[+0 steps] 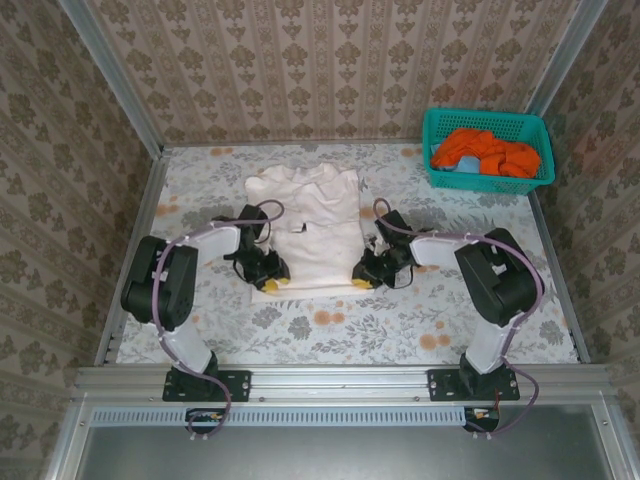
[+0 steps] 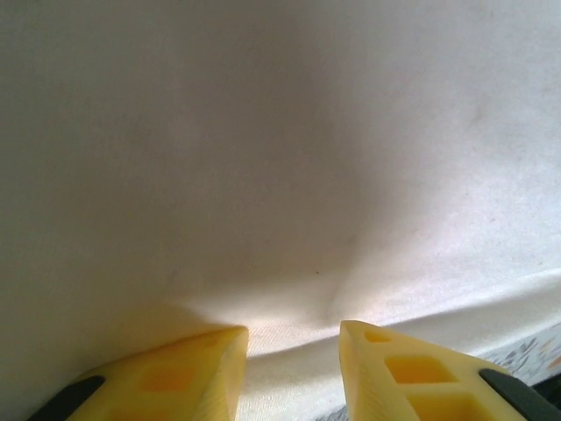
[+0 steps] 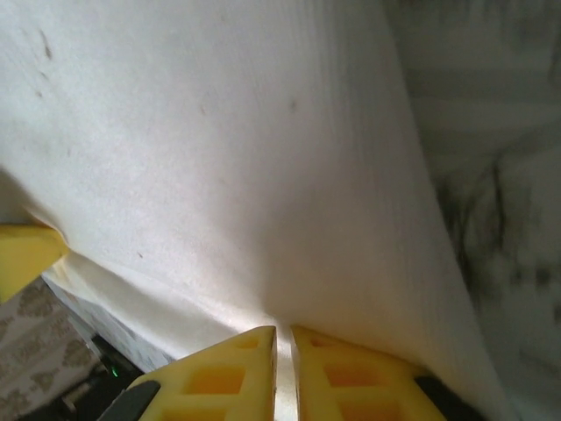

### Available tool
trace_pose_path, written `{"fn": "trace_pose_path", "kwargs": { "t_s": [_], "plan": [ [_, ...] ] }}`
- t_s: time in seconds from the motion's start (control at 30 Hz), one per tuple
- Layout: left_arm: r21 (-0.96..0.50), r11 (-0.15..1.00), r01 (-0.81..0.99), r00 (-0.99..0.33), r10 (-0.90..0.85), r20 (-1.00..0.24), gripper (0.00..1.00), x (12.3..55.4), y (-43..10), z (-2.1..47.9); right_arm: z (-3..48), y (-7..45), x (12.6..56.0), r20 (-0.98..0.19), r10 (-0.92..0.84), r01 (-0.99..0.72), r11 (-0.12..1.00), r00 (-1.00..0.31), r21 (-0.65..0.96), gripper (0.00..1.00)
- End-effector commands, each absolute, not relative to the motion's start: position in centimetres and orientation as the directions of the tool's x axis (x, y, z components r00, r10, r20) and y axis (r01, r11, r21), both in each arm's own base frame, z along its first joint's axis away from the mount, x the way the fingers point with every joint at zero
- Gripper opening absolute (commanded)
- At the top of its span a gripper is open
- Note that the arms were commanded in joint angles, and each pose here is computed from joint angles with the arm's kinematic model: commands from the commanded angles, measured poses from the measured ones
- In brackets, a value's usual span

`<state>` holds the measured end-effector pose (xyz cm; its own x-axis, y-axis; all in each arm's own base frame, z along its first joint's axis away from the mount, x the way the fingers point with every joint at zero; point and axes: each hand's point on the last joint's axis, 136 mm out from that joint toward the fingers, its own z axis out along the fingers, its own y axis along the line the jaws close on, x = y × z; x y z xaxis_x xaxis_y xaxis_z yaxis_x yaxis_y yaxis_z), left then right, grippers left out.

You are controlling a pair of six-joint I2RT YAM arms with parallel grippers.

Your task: Fold and stack the t-shirts

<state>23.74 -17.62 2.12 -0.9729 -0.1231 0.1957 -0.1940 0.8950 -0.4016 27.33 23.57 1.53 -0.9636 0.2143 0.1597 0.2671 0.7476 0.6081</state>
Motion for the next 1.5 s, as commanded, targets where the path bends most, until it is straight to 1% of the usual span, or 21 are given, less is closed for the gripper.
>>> {"fn": "trace_pose_path", "kwargs": {
  "t_s": [0.0, 0.07, 0.13, 0.17, 0.27, 0.37, 0.47, 0.53, 0.6, 0.63, 0.73, 0.83, 0.97, 1.07, 1.17, 1.33, 1.4, 1.47],
  "plan": [
    [-0.207, 0.942, -0.263, -0.922, -0.183, 0.341, 0.38, 17.4, -13.6, 0.7, -1.2, 20.6, 21.8, 0.274, 0.22, 0.332, 0.814, -0.936, 0.478, 0.17],
    [-0.202, 0.938, -0.283, -0.915, -0.202, 0.349, 0.39, 16.4, -13.3, 1.2, -0.7, 20.8, 21.1, 0.277, 0.208, 0.323, 0.811, -0.938, 0.488, 0.19],
    [-0.203, 0.937, -0.283, -0.92, -0.206, 0.333, 0.4, 16.5, -13.1, 2.0, 0.1, 21.4, 20.7, 0.276, 0.192, 0.312, 0.805, -0.942, 0.504, 0.23],
    [-0.206, 0.936, -0.284, -0.923, -0.209, 0.322, 0.42, 16.8, -13.0, 2.5, 0.8, 21.8, 20.8, 0.267, 0.187, 0.305, 0.799, -0.945, 0.519, 0.27],
    [-0.257, 0.92, -0.296, -0.935, -0.225, 0.273, 0.47, 18.9, -13.4, 5.0, 3.5, 22.9, 22.2, 0.213, 0.196, 0.286, 0.762, -0.957, 0.581, 0.35],
    [-0.313, 0.906, -0.286, -0.954, -0.237, 0.185, 0.49, 22.1, -13.5, 7.6, 7.1, 23.9, 24.9, 0.102, 0.211, 0.224, 0.717, -0.972, 0.66, 0.4],
    [-0.378, 0.894, -0.241, -0.97, -0.214, 0.113, 0.48, 25.5, -14.4, 9.3, 9.9, 24.5, 28.2, -0.02, 0.227, 0.147, 0.694, -0.974, 0.705, 0.4],
    [-0.447, 0.87, -0.208, -0.978, -0.183, 0.1, 0.43, 27.4, -16.1, 10.0, 10.4, 24.7, 30.5, -0.06, 0.261, 0.141, 0.684, -0.963, 0.716, 0.36],
    [-0.485, 0.857, -0.176, -0.984, -0.149, 0.092, 0.37, 29.1, -17.6, 10.0, 9.9, 24.7, 32.8, -0.056, 0.294, 0.169, 0.686, -0.954, 0.708, 0.26],
    [-0.484, 0.859, -0.165, -0.986, -0.139, 0.091, 0.35, 29.6, -17.9, 9.8, 9.3, 24.7, 33.5, -0.048, 0.305, 0.188, 0.694, -0.951, 0.695, 0.24],
    [-0.484, 0.861, -0.157, -0.987, -0.129, 0.091, 0.33, 31.2, -18.3, 8.3, 8.2, 25.6, 36.1, -0.049, 0.317, 0.197, 0.696, -0.947, 0.691, 0.19],
    [-0.461, 0.869, -0.179, -0.983, -0.141, 0.116, 0.31, 32.0, -17.4, 6.0, 6.0, 25.9, 37.8, -0.005, 0.325, 0.24, 0.71, -0.946, 0.662, 0.17],
    [-0.419, 0.882, -0.217, -0.976, -0.184, 0.116, 0.3, 33.0, -15.0, 3.6, 2.9, 24.3, 39.2, 0.027, 0.358, 0.301, 0.74, -0.933, 0.602, 0.16],
    [-0.385, 0.886, -0.26, -0.965, -0.223, 0.141, 0.31, 32.8, -13.2, 1.7, 0.5, 22.6, 39.0, 0.079, 0.387, 0.362, 0.746, -0.919, 0.559, 0.15],
    [-0.357, 0.882, -0.307, -0.95, -0.261, 0.174, 0.3, 32.3, -12.1, 0.0, -0.7, 21.6, 38.4, 0.099, 0.392, 0.381, 0.752, -0.914, 0.538, 0.15],
    [-0.318, 0.882, -0.348, -0.936, -0.304, 0.179, 0.3, 31.7, -10.7, -0.5, -0.2, 21.3, 38.2, 0.083, 0.397, 0.375, 0.75, -0.914, 0.544, 0.18],
    [-0.321, 0.878, -0.355, -0.934, -0.315, 0.17, 0.31, 31.9, -10.5, -0.1, 0.4, 21.7, 38.5, 0.085, 0.401, 0.375, 0.732, -0.912, 0.569, 0.21],
    [-0.327, 0.875, -0.356, -0.934, -0.321, 0.157, 0.34, 32.3, -10.3, 0.5, 1.1, 22.0, 38.8, 0.082, 0.399, 0.369, 0.723, -0.913, 0.585, 0.25]
  ]
}}
